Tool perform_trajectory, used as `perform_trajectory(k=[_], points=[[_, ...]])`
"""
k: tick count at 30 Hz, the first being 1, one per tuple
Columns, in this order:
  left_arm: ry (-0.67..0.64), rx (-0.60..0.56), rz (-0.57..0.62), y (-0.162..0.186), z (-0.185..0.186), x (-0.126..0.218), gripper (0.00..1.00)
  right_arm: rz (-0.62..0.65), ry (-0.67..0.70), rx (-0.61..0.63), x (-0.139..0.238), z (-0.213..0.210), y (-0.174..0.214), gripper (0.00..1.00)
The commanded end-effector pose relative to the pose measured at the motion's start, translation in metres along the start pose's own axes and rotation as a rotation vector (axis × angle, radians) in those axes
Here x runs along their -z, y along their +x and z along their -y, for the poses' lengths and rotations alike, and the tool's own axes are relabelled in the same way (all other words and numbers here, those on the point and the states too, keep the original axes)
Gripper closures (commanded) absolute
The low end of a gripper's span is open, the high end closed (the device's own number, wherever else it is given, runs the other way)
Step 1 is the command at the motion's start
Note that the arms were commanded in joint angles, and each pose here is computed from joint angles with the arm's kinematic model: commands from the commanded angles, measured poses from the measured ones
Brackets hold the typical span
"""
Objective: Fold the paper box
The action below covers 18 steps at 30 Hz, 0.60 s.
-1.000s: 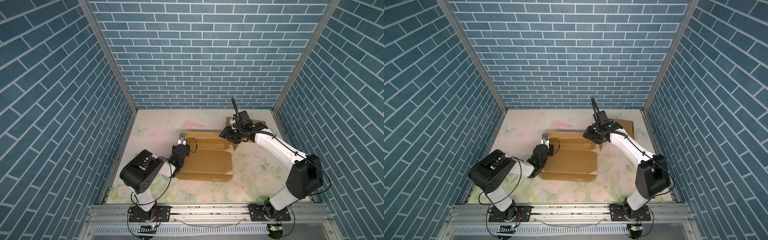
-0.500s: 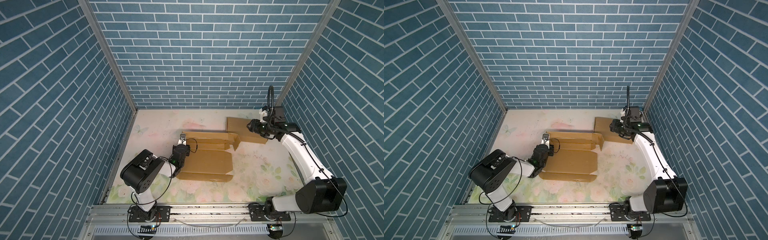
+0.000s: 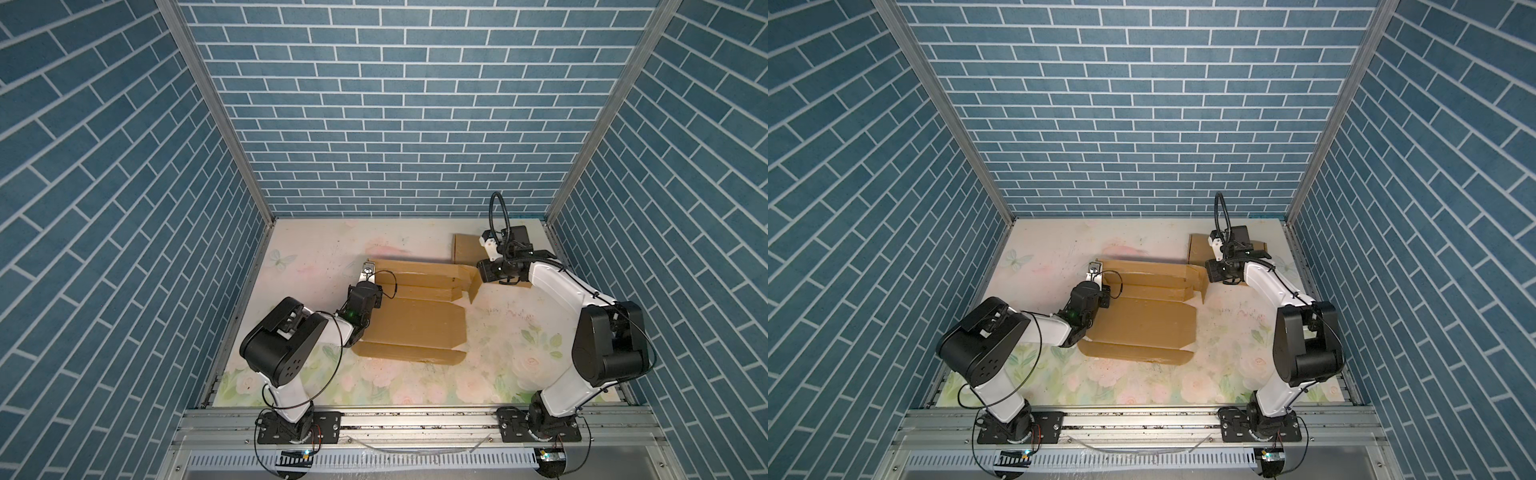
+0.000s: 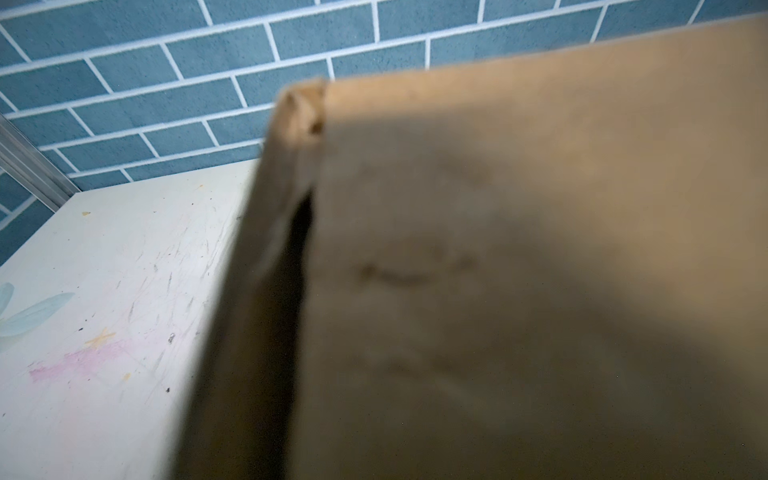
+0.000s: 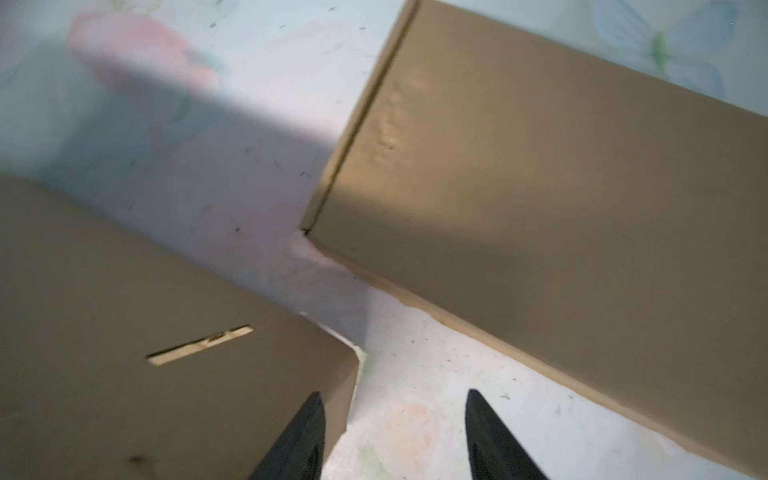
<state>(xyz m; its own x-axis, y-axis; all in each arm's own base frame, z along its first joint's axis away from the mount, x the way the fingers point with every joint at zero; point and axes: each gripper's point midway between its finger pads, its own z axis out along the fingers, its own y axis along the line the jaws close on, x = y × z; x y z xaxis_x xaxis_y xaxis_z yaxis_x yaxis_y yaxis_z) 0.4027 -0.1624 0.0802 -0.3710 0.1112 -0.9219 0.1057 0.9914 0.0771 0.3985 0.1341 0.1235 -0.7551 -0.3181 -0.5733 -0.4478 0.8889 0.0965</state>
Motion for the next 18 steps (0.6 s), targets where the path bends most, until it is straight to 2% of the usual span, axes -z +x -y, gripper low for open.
perform_trajectory(k=[1,9,14,16,18], points=[[0.001,-0.011,-0.150,0.029,-0.007,-0.004,1.00,0.024,-0.106,0.160,0.006,-0.027,0.007,0.46],[0.019,0.003,-0.174,0.029,-0.003,-0.008,1.00,-0.003,-0.251,0.226,0.010,-0.071,0.017,0.50],[0.021,0.006,-0.179,0.031,-0.003,-0.007,1.00,-0.020,-0.304,0.206,0.013,-0.083,0.022,0.50],[0.019,0.004,-0.182,0.031,-0.004,-0.007,1.00,-0.043,-0.243,0.199,0.011,-0.073,0.026,0.48],[0.013,-0.002,-0.184,0.031,-0.005,-0.006,1.00,-0.092,-0.039,0.139,0.007,-0.034,0.030,0.44]])
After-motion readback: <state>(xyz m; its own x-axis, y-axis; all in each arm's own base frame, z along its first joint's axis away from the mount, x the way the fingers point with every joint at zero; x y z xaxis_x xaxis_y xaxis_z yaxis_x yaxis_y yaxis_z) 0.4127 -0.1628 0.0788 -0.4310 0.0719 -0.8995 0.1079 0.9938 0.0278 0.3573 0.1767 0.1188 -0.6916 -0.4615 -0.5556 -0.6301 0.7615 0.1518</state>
